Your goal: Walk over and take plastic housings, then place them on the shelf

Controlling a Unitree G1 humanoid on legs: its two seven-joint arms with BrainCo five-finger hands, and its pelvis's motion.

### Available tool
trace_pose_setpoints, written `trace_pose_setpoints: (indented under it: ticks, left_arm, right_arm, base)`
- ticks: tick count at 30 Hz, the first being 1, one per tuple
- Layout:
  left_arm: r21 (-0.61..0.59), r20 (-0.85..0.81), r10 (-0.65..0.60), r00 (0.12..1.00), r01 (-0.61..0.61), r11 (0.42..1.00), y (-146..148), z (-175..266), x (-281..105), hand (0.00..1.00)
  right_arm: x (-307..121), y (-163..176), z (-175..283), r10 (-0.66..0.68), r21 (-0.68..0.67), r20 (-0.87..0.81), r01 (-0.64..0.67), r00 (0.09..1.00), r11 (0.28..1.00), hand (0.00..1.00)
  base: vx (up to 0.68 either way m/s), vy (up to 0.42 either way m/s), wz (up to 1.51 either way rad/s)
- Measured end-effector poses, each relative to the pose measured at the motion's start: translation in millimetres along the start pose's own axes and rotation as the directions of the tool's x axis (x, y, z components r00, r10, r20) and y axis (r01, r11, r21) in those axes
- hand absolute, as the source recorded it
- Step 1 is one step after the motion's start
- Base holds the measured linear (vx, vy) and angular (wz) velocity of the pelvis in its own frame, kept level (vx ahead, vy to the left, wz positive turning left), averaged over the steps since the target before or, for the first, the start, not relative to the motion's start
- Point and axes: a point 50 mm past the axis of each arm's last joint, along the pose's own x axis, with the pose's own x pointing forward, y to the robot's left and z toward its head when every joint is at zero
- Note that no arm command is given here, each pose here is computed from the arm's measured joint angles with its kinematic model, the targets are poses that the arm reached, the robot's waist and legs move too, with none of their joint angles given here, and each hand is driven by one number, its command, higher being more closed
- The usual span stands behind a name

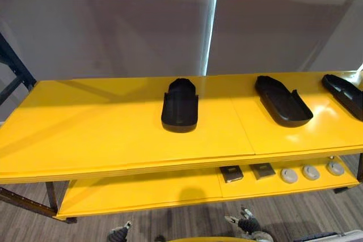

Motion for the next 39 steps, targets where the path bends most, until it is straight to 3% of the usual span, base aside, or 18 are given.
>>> trace_pose_setpoints:
  ticks: [13, 22, 32, 39]
  left_arm:
    - [0.135, 0.086, -0.059, 0.995, 0.048, 0.99, -12.3, 23.3, 6.5, 0.0]
    - [0.078, 0.237, -0.017, 0.971, -0.001, 0.997, -16.7, 64.1, 8.2, 0.0]
    - [0.026, 0.339, -0.025, 0.94, 0.018, 1.0, -28.5, 97.0, 5.6, 0.0]
    - [0.008, 0.294, 0.016, 0.956, -0.02, 1.0, -14.8, 83.6, 8.3, 0.0]
  right_arm:
    - [9.4, -5.2, 28.3, -0.047, -0.006, 0.077, 0.048, 0.996, 0.999, 0.0]
    - [14.0, -13.4, 53.3, -0.078, -0.033, 0.16, 0.084, 0.984, 0.996, 0.0]
    - [11.3, 3.0, 84.1, -0.029, -0.087, 0.282, 0.056, 0.959, 0.995, 0.0]
    - [9.2, 0.0, 45.5, -0.037, -0.102, 0.16, 0.054, 0.986, 0.993, 0.0]
  base:
    - [0.07, -0.002, -0.13]
    - [-0.01, 0.011, -0.3]
    - [-0.12, 0.07, -0.81]
    - [-0.12, -0.059, -0.31]
